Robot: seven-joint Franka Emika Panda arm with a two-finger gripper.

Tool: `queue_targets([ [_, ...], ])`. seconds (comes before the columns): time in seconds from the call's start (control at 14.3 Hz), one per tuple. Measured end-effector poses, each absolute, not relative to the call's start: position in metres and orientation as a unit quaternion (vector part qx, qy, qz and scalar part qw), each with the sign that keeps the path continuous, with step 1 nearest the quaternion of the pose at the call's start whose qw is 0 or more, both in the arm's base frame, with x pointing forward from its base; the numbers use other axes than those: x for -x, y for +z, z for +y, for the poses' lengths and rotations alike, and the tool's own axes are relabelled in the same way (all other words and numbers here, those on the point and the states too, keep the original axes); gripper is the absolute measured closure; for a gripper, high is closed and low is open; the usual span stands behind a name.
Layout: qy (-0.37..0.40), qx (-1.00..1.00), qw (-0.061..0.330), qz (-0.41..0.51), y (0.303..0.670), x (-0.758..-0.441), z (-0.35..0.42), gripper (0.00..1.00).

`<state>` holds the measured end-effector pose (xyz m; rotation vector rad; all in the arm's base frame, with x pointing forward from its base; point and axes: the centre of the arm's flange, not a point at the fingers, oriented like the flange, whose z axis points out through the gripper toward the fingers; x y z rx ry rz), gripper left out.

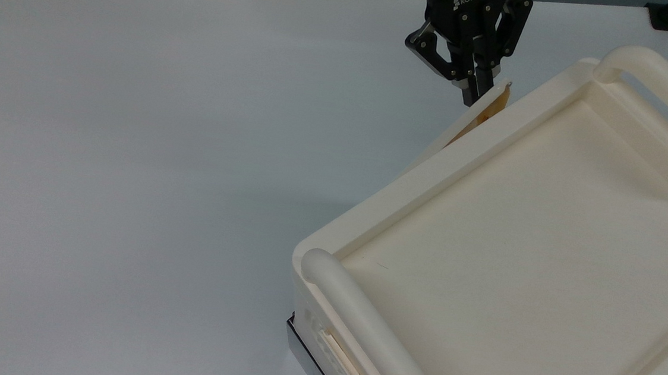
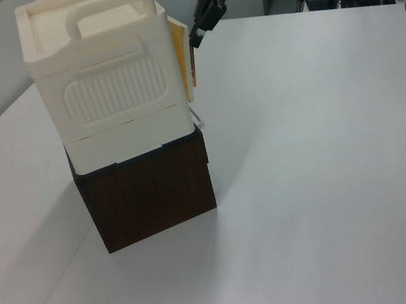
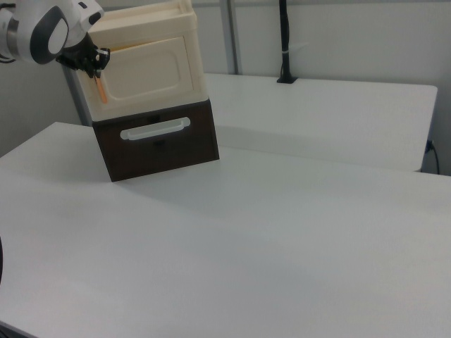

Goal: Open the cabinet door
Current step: 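Swing the door open on its hinge by sweeping the gripper sideways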

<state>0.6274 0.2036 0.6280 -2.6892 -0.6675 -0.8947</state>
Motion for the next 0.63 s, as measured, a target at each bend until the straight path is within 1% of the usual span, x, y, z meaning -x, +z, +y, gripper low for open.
queue_targets([
  [0.21, -0.285, 0.925, 0.113, -0.224, 0.630, -0.624, 0.192, 0.84],
  [0.28, -0.273, 0.930, 0.111, -0.220, 0.629, -0.624, 0.184, 0.78],
  [0.35, -0.259, 0.935, 0.109, -0.215, 0.626, -0.624, 0.173, 0.69],
  [0.42, -0.242, 0.941, 0.107, -0.210, 0.623, -0.623, 0.162, 0.64],
  [0.49, -0.223, 0.948, 0.104, -0.204, 0.621, -0.621, 0.149, 0.63],
  [0.63, -0.205, 0.955, 0.099, -0.189, 0.621, -0.620, 0.124, 0.48],
])
